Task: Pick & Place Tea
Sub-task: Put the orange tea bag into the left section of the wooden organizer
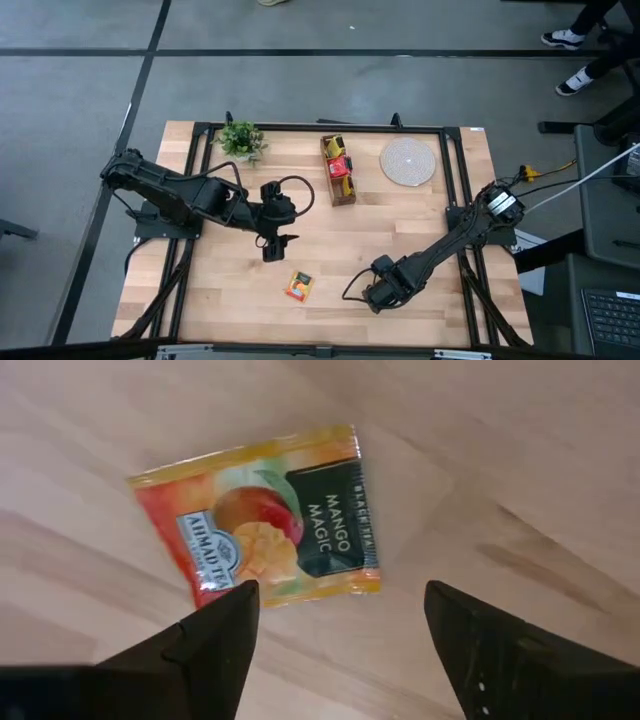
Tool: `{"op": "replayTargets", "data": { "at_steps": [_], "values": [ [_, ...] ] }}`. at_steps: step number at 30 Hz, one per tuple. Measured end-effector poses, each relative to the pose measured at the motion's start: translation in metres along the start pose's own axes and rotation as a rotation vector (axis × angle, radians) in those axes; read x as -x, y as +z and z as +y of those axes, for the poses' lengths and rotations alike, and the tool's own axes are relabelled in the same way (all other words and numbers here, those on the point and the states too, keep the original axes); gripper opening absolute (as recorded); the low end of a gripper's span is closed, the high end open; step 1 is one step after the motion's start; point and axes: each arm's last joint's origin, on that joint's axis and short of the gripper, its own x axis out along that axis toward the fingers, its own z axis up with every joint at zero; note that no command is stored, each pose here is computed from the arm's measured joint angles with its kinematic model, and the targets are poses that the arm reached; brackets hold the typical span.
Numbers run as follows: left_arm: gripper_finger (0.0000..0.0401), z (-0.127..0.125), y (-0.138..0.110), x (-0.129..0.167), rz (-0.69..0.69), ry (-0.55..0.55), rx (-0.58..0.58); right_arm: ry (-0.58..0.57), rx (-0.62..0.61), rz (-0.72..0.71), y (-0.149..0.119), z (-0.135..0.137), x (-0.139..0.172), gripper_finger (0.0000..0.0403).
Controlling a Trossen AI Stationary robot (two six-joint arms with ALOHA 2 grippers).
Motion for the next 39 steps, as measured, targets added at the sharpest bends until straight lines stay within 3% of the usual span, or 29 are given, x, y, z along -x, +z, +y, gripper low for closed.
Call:
{"op": "replayTargets", "data": {
  "at_steps": [8,11,14,21,23,31,39],
  "values": [
    [0.0279,0.002,0.001,-0.001,-0.002,0.012,0.005,-0.061,-0.007,0.019,0.002,0.002,-0.021,0.0282],
    [0.0279,0.002,0.001,-0.001,-0.002,0.011,0.005,-0.057,-0.007,0.037,0.002,0.005,-0.024,0.0258],
    [0.0279,0.002,0.001,-0.001,-0.002,0.011,0.005,-0.046,-0.006,0.040,0.002,0.006,-0.025,0.0205],
    [0.0278,0.002,0.001,-0.001,-0.002,0.012,0.006,-0.049,-0.006,0.049,0.001,0.006,-0.026,0.0036],
    [0.0278,0.002,0.001,-0.001,-0.002,0.012,0.005,-0.049,-0.006,0.048,0.001,0.006,-0.026,0.0012],
    [0.0280,0.002,0.001,-0.001,-0.002,0.010,0.045,-0.043,0.029,0.001,0.000,0.012,-0.017,0.0006],
    [0.0280,0.006,0.008,-0.004,-0.001,-0.115,0.164,-0.080,0.202,-0.165,-0.003,0.031,0.035,0.0004]
  ]
}}
